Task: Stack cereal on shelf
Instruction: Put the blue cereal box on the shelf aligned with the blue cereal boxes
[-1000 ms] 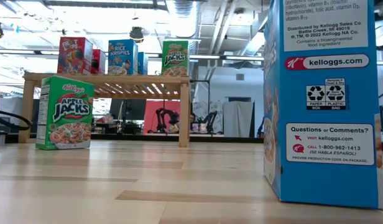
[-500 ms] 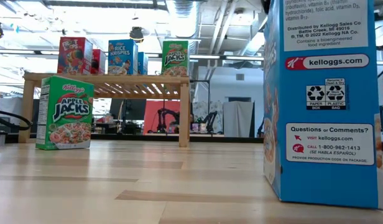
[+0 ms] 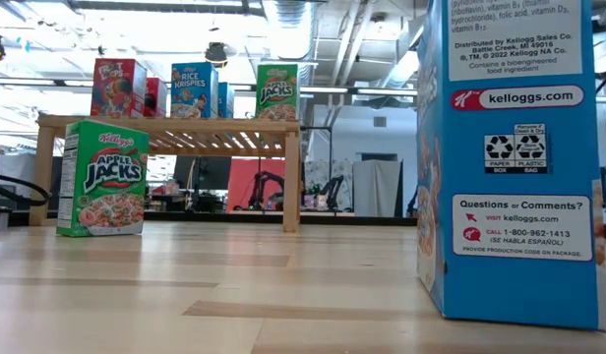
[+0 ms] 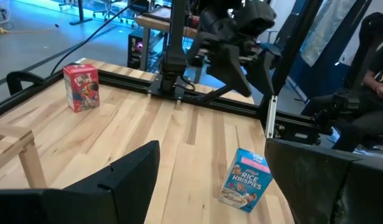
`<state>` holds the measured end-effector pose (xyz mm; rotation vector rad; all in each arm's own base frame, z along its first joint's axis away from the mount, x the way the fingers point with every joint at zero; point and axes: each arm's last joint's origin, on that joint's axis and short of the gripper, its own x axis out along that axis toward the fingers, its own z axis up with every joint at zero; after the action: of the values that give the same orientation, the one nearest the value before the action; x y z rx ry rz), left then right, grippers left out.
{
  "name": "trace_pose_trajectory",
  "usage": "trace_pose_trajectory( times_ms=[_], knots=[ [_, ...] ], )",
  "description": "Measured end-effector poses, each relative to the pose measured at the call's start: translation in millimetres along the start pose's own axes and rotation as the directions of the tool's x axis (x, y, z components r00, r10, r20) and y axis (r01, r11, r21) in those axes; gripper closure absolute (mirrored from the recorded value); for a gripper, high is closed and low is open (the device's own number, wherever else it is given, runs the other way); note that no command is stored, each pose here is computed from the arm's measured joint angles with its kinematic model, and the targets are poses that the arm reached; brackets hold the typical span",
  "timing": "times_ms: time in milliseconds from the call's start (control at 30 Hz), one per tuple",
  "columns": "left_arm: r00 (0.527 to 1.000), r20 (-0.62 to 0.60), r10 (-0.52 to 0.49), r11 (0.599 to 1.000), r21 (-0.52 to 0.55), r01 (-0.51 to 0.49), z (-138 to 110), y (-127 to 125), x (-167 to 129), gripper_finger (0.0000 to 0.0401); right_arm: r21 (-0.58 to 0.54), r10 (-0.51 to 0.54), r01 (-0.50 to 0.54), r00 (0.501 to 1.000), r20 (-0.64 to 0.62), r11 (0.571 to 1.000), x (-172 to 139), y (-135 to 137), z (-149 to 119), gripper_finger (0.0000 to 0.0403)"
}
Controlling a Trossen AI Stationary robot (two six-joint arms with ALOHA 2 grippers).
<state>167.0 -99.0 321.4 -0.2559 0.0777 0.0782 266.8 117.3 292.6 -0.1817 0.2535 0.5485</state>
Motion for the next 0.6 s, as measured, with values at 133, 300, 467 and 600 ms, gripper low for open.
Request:
trace_pose_trajectory(
  times_ms=[133,300,467,600],
  knots=[
    [1.0,0.0,0.0,1.0,0.011,0.0,0,0,0,0.0121,-0.048,-0.001,-0.002,0.999,-0.051,0.999,12,0,1,0.0131],
    [1.0,0.0,0.0,1.0,0.016,0.0,0,0,0,0.0121,-0.085,-0.013,0.002,0.991,-0.132,0.996,25,-2,-11,0.0131],
    [1.0,0.0,0.0,1.0,0.014,0.0,0,0,0,0.0121,-0.079,0.006,-0.022,0.981,-0.194,0.997,38,2,-24,0.0131],
    [1.0,0.0,0.0,1.0,0.014,0.0,0,0,0,0.0121,-0.081,0.036,-0.055,0.975,-0.22,0.995,45,8,-31,0.0131]
  ],
)
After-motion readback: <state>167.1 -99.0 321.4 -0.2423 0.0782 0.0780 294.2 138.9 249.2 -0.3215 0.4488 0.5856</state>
